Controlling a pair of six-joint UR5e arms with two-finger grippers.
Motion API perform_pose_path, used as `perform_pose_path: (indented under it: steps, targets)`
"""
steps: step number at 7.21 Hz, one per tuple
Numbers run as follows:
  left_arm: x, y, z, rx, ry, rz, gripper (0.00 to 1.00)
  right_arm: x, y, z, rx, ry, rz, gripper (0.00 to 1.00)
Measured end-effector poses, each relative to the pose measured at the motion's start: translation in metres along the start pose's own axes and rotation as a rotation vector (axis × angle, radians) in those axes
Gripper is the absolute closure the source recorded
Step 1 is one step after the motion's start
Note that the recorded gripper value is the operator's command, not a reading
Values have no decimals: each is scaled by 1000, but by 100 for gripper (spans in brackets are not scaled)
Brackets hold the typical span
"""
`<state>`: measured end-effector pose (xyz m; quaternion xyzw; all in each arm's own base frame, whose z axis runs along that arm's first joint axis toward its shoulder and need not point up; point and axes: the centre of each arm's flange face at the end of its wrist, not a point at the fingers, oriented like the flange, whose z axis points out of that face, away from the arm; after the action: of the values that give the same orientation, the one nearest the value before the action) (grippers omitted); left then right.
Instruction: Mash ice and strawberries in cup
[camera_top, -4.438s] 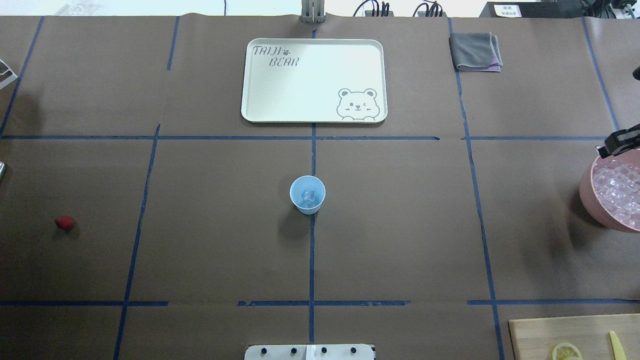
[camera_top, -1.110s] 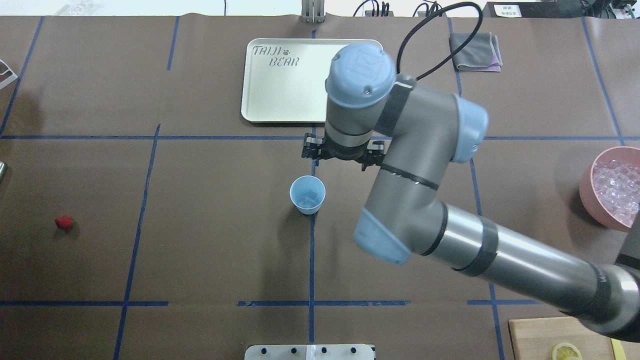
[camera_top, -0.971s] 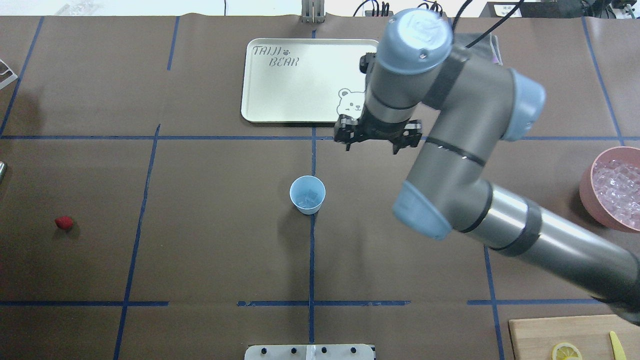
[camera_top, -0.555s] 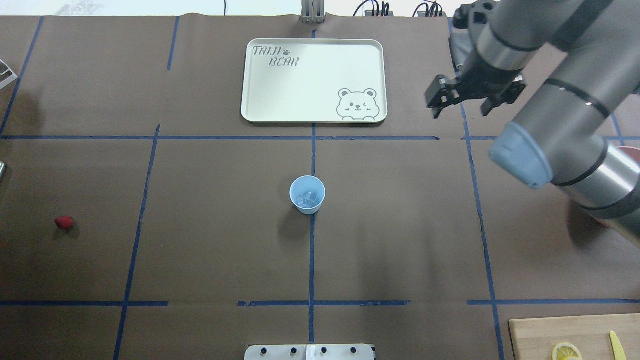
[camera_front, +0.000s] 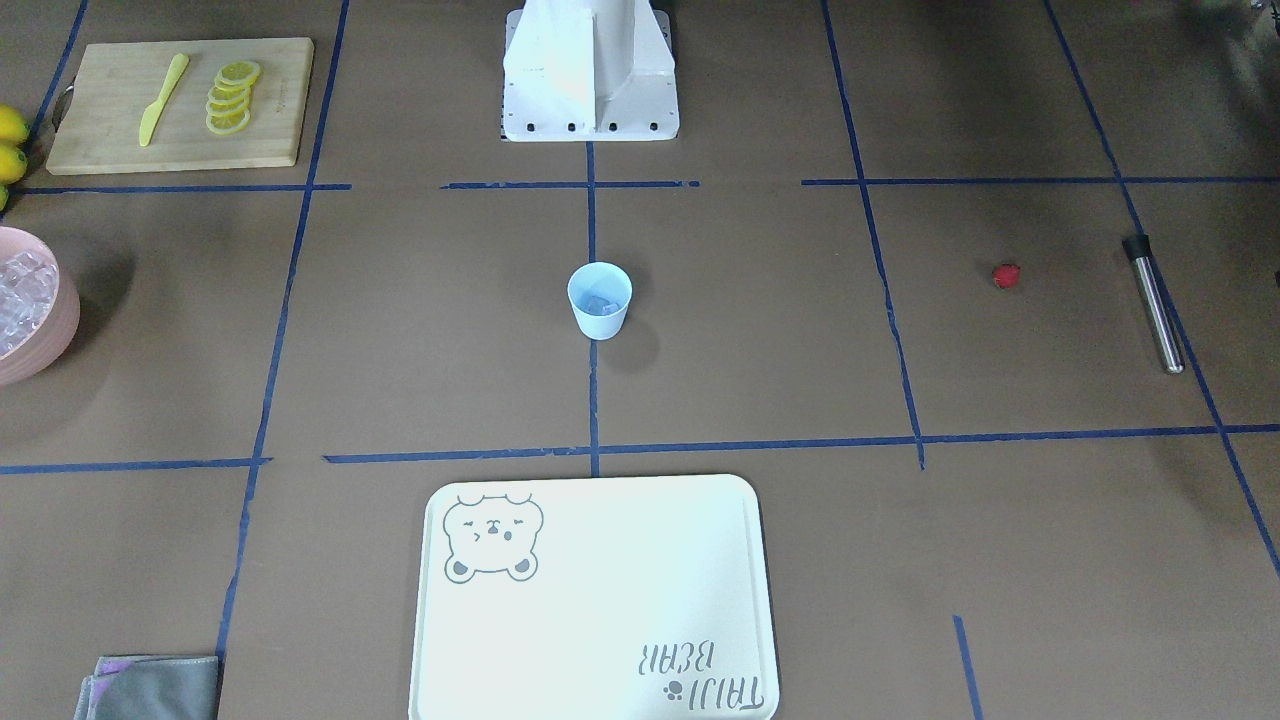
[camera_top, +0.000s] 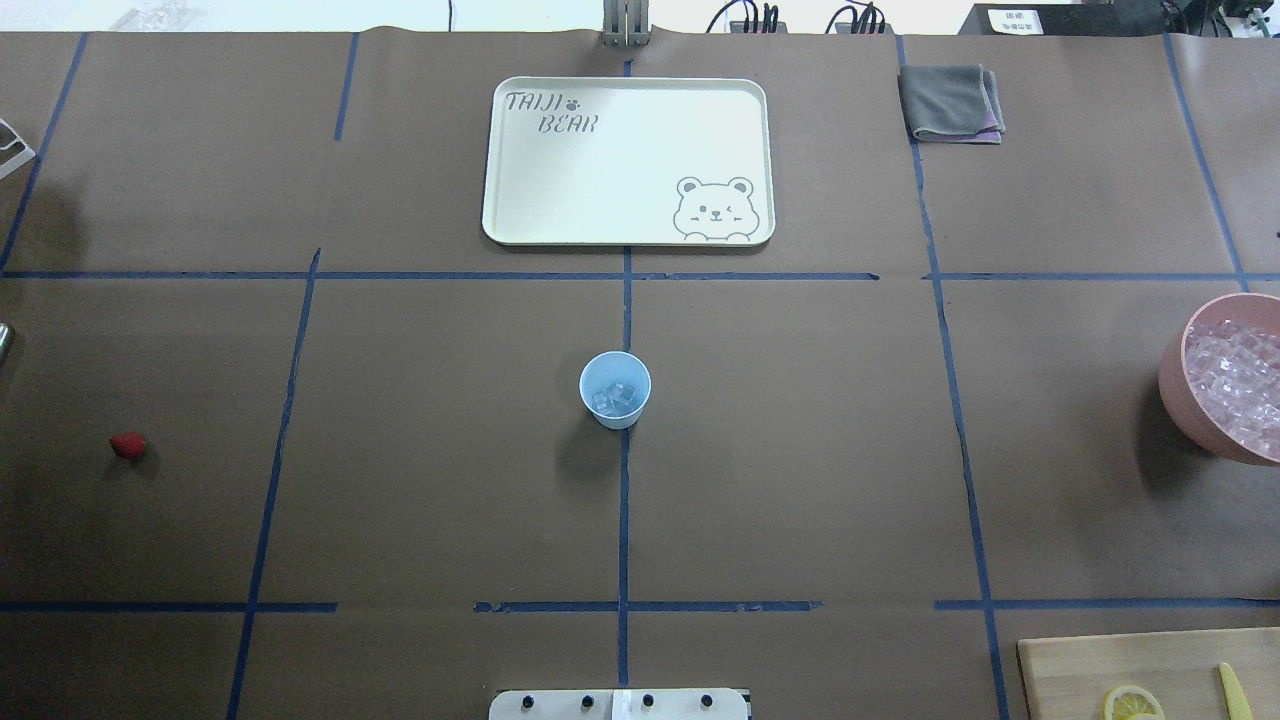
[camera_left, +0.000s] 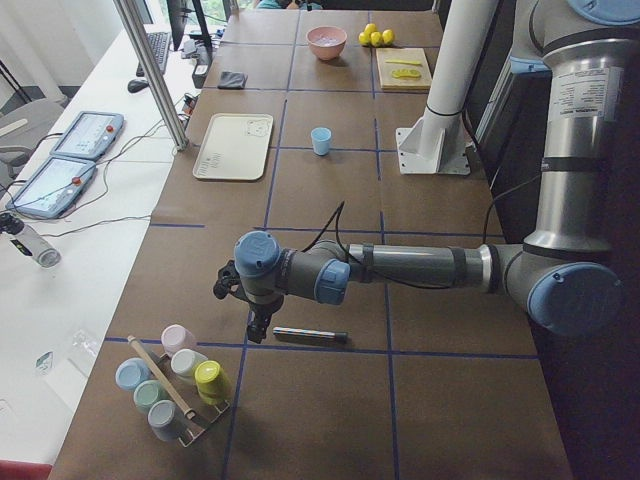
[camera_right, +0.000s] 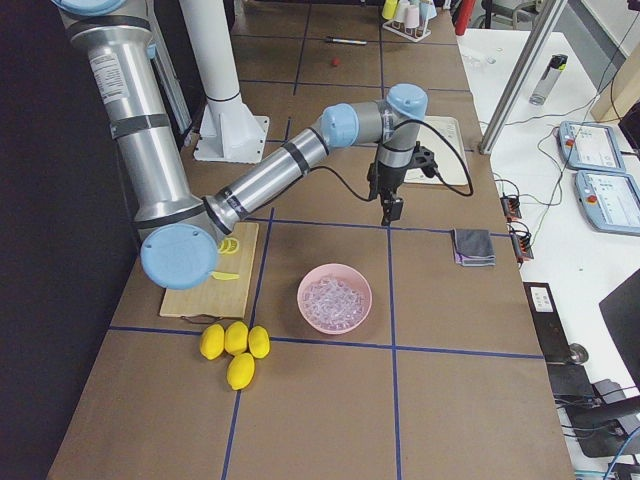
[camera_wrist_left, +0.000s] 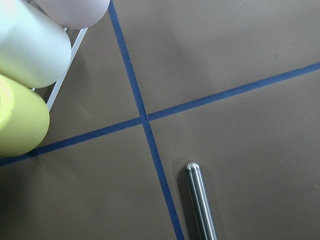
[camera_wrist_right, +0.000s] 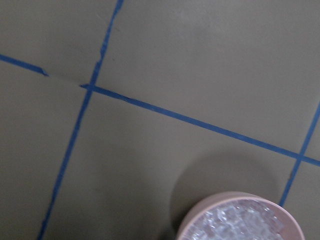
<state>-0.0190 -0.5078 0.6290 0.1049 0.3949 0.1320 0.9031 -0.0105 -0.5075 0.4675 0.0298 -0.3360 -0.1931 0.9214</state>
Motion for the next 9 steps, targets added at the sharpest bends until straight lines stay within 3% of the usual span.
perform_pose_path:
  steps: [2,4,6,9]
  targets:
    - [9,-5,-9,28,-4,25,0,66,82,26,-21,-43,-27,1]
    - [11,-7,-11,35,-5,30,0,105,144,60,-2,-54,-7,2]
    - [15,-10,-15,44,5,21,0,125,164,70,15,-51,77,2]
    - [56,-13,-29,65,59,-67,0,129,162,70,50,-27,145,1]
